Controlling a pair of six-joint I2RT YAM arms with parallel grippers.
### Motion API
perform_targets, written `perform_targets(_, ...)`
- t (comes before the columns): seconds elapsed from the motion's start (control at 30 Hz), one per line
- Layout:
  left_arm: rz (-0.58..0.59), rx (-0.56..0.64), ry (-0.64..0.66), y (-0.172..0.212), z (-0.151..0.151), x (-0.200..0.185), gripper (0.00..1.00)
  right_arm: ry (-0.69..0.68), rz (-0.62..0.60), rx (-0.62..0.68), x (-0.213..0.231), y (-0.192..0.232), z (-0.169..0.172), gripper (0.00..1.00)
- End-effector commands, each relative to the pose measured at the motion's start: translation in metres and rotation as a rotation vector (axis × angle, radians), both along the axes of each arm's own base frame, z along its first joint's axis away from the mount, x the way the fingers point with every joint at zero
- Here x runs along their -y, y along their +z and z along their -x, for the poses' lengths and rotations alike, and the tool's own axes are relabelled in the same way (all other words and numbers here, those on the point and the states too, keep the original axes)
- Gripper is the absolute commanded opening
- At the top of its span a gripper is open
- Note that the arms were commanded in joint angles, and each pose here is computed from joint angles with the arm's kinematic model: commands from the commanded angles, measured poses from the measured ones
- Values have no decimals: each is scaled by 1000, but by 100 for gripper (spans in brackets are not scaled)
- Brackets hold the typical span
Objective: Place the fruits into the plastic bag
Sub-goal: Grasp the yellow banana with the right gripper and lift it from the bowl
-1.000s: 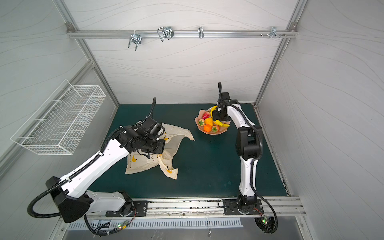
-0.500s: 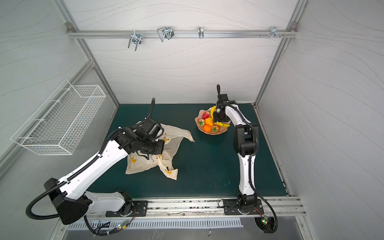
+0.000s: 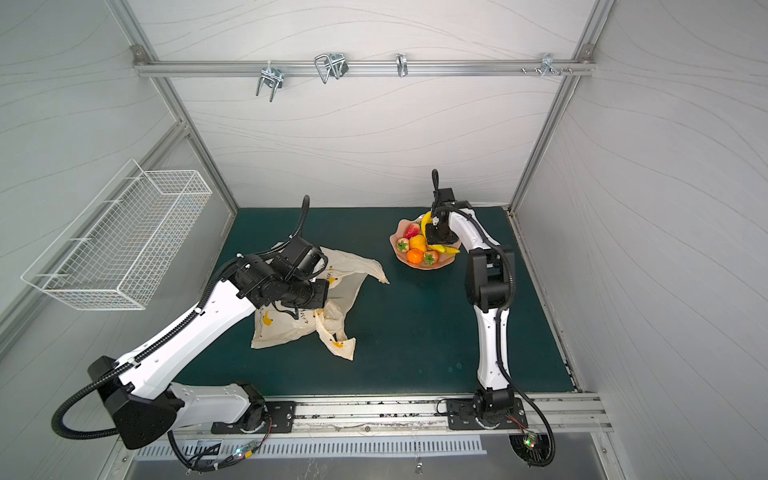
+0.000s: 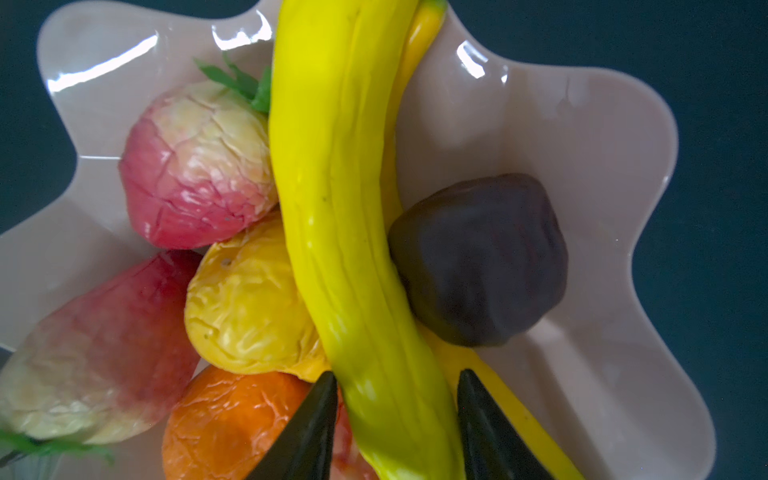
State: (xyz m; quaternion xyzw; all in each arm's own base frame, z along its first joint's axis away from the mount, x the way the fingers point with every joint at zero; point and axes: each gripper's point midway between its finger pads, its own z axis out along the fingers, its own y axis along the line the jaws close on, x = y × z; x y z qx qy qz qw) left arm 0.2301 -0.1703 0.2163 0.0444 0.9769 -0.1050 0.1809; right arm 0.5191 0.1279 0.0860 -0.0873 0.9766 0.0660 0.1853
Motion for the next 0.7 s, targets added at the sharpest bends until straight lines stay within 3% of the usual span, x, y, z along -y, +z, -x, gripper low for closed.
perform_targets(0.0,30,28,11,7,-4,2,0,17,26,-32,0,-11,6,46)
perform_targets(0.23,28,25,7,6,-4,2,0,24,30,-44,-2,-16,8,47)
perform_targets(0.47,24,39,20,8,-5,-1,0,23,41,-51,-3,-20,10,43)
perform_targets(0.67,25,49,21,9,-5,-2,0,-2,41,-18,-6,-8,9,28)
